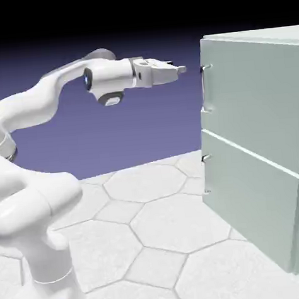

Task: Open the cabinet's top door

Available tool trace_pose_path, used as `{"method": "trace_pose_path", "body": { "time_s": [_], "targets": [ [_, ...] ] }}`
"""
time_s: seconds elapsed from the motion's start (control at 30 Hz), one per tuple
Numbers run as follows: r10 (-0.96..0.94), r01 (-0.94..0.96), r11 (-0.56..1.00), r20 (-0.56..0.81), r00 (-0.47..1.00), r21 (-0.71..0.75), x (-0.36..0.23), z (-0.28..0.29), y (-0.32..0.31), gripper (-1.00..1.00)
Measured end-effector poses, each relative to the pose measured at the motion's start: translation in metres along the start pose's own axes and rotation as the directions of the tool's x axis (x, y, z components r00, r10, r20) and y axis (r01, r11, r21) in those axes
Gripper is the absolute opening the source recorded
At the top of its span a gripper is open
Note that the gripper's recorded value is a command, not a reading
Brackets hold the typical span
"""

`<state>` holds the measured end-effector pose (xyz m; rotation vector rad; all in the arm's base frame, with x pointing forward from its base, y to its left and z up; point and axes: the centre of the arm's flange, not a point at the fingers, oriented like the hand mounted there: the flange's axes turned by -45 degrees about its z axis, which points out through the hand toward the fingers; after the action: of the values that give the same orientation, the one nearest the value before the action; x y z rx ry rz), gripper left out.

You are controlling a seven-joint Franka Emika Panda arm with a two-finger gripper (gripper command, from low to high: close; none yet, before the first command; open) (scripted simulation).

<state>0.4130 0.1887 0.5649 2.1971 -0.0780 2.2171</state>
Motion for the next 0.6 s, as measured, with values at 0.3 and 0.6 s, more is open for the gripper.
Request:
{"method": "trace_pose_path", "body": {
  "time_s": [0.3, 0.6],
  "targets": [
    [-0.022, 0.022, 1.0, 0.008, 1.0, 0.007, -0.064, 0.065, -0.008, 1.0],
    [-0.022, 0.021, 0.996, 0.009, 1.0, 0.087, -0.064, 0.06, 0.006, -1.0]
  ]
}}
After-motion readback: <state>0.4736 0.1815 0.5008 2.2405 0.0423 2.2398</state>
